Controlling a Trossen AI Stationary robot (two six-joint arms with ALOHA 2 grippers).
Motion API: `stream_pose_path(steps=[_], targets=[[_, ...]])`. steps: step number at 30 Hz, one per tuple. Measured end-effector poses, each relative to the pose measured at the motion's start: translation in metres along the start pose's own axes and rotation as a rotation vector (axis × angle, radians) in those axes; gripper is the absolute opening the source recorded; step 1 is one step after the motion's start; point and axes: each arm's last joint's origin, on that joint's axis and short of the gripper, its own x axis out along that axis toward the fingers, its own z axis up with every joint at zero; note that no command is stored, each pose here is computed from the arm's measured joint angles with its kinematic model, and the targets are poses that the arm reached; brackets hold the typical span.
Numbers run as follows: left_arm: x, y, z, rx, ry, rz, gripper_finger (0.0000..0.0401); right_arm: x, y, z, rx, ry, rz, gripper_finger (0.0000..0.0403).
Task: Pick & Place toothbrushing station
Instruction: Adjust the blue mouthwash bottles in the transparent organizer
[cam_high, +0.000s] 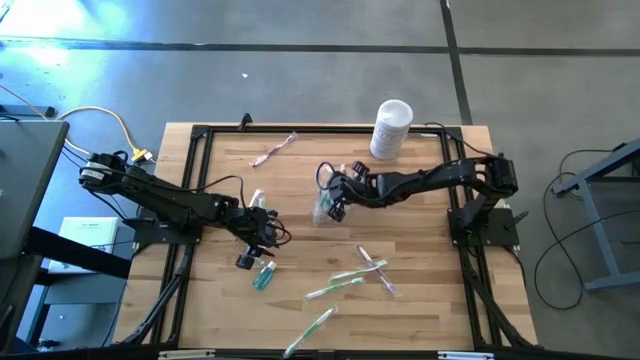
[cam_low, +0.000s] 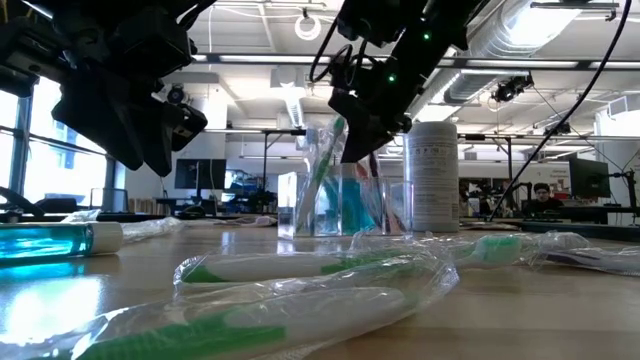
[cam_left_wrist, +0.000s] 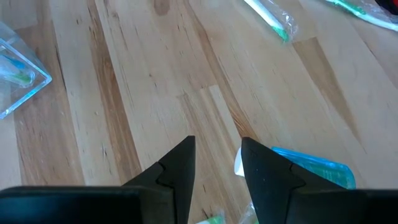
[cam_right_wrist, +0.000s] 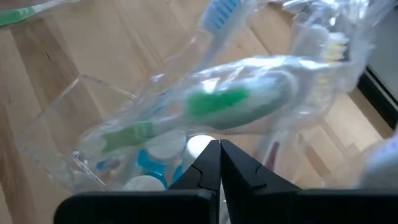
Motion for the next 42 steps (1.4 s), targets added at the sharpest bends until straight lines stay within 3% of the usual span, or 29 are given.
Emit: stream_pose_path(steps=[42], targets=[[0.000,0.000,0.000,0.006,0.000,0.000,0.0127,0.012,0.006,-0.006,0.032,0.042,0.048,0.0002]])
